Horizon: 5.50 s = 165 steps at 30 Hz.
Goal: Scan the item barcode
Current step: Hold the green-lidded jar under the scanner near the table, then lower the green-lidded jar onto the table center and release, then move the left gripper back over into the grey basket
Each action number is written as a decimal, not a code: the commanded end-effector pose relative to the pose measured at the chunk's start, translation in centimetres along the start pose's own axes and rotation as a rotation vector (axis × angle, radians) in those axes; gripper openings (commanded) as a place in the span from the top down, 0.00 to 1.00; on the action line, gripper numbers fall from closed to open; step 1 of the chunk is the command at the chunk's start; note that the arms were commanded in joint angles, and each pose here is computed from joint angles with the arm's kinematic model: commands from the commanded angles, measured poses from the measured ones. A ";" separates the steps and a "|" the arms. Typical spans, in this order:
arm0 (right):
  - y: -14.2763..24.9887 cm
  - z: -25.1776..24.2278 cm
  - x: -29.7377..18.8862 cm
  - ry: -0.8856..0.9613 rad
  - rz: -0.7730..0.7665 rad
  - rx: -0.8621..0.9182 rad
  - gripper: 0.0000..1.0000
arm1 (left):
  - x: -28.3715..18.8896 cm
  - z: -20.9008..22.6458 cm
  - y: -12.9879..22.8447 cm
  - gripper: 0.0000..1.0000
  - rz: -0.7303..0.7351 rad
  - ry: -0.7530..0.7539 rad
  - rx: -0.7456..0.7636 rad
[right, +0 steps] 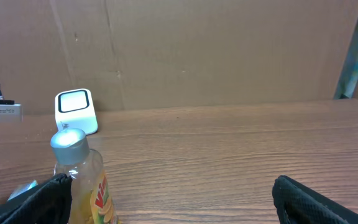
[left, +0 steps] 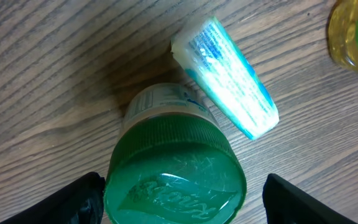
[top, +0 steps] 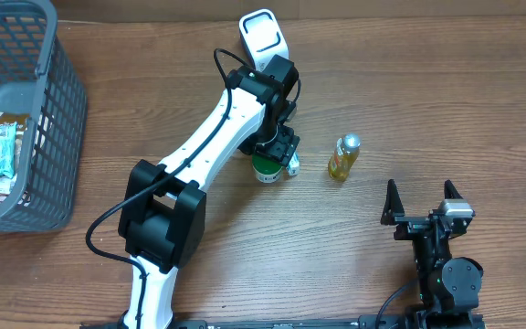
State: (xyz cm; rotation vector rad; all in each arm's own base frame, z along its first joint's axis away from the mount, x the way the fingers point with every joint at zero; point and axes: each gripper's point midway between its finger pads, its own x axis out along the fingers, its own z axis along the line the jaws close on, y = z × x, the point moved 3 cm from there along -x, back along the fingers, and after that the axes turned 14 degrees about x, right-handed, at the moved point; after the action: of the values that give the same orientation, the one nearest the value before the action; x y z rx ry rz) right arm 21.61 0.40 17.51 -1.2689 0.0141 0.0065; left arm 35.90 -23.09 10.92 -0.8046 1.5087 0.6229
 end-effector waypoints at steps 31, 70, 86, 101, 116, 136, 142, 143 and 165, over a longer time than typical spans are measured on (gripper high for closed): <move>0.3 -0.1 0.0 0.003 0.001 -0.005 0.00 | -0.1 3.1 0.8 0.33 -0.028 -0.288 -0.373; 0.3 -0.1 0.0 0.003 0.001 -0.005 0.00 | 0.4 0.6 -0.4 0.26 -0.052 -0.130 -0.308; 0.3 -0.1 0.0 0.003 0.001 -0.005 0.00 | -2.1 1.5 -0.5 0.00 -0.053 -0.134 -0.255; 0.3 -0.1 0.0 0.003 0.001 -0.005 0.00 | -23.9 4.2 1.8 0.00 -0.374 -0.242 -0.182; 0.3 -0.1 0.0 0.003 0.001 -0.005 0.00 | -35.8 12.7 14.5 0.00 -0.551 -0.607 -0.412; 0.3 -0.1 0.0 0.003 0.001 -0.005 0.00 | -33.9 33.2 30.2 0.00 -0.478 -0.696 -1.080; 0.3 -0.1 0.0 0.003 0.001 -0.005 0.00 | -28.6 37.7 31.7 0.00 -0.330 -0.625 -1.055; 0.3 -0.1 0.0 0.003 0.001 -0.005 0.00 | -27.7 38.3 31.9 0.00 -0.310 -0.610 -1.057; 0.3 -0.1 0.0 0.003 0.001 -0.005 0.00 | -12.1 44.0 32.4 0.00 -0.009 -0.346 -0.965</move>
State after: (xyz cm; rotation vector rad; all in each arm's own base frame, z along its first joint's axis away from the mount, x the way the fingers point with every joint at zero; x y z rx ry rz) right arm 21.61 0.40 17.51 -1.2689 0.0141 0.0065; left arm 37.16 32.57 17.38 -1.3595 0.7876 1.4549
